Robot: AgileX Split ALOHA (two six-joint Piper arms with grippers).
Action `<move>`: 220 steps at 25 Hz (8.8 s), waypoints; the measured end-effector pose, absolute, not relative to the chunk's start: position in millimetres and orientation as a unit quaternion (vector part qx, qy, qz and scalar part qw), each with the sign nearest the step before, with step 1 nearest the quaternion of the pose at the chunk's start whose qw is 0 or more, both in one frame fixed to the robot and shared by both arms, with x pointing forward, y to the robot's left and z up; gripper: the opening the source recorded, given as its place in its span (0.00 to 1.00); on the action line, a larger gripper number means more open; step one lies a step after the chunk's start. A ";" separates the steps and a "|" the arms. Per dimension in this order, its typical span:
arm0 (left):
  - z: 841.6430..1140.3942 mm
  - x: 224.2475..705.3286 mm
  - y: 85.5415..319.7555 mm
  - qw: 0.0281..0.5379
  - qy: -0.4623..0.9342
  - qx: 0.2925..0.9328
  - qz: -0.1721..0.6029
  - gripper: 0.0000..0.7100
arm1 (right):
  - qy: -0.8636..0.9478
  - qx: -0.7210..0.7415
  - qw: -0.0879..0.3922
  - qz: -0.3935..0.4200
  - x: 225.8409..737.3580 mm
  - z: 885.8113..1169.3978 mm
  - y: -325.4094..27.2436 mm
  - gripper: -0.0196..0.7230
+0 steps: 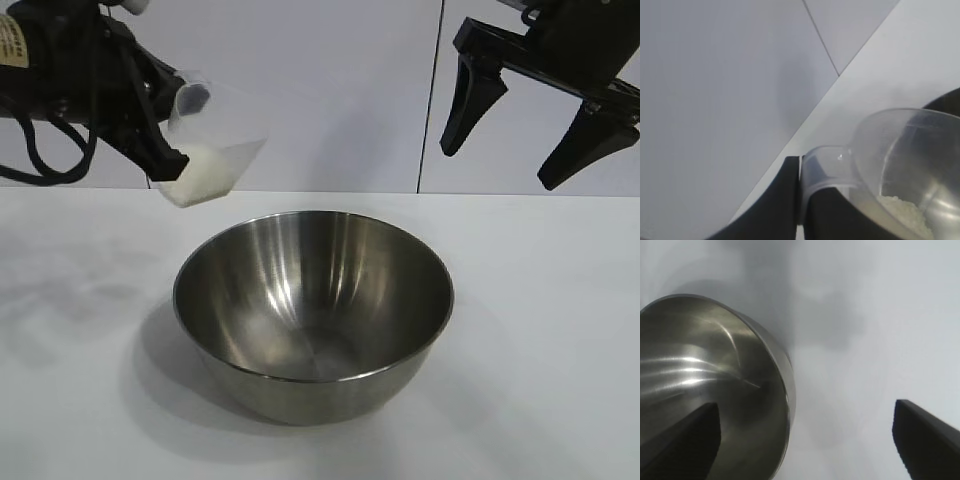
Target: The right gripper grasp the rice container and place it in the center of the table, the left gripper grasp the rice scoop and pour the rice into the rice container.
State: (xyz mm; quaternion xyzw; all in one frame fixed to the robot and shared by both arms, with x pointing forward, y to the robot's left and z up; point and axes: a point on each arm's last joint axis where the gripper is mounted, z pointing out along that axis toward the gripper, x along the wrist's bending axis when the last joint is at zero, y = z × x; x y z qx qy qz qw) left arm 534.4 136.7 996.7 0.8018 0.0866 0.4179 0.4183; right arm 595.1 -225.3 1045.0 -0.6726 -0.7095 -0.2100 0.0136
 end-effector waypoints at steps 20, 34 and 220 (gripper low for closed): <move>952.7 544.7 83.6 0.298 -0.190 0.819 0.451 0.00 | -0.710 -0.673 0.015 -0.209 594.8 1044.9 -225.3 0.89; 956.3 541.2 73.3 0.185 -0.437 0.689 0.548 0.00 | -0.710 -0.673 0.015 -0.209 594.8 1044.9 -225.3 0.89; 1044.0 488.8 229.2 0.289 0.612 0.707 0.203 0.98 | -0.713 -0.664 -0.007 -0.226 599.3 1046.2 -225.6 0.91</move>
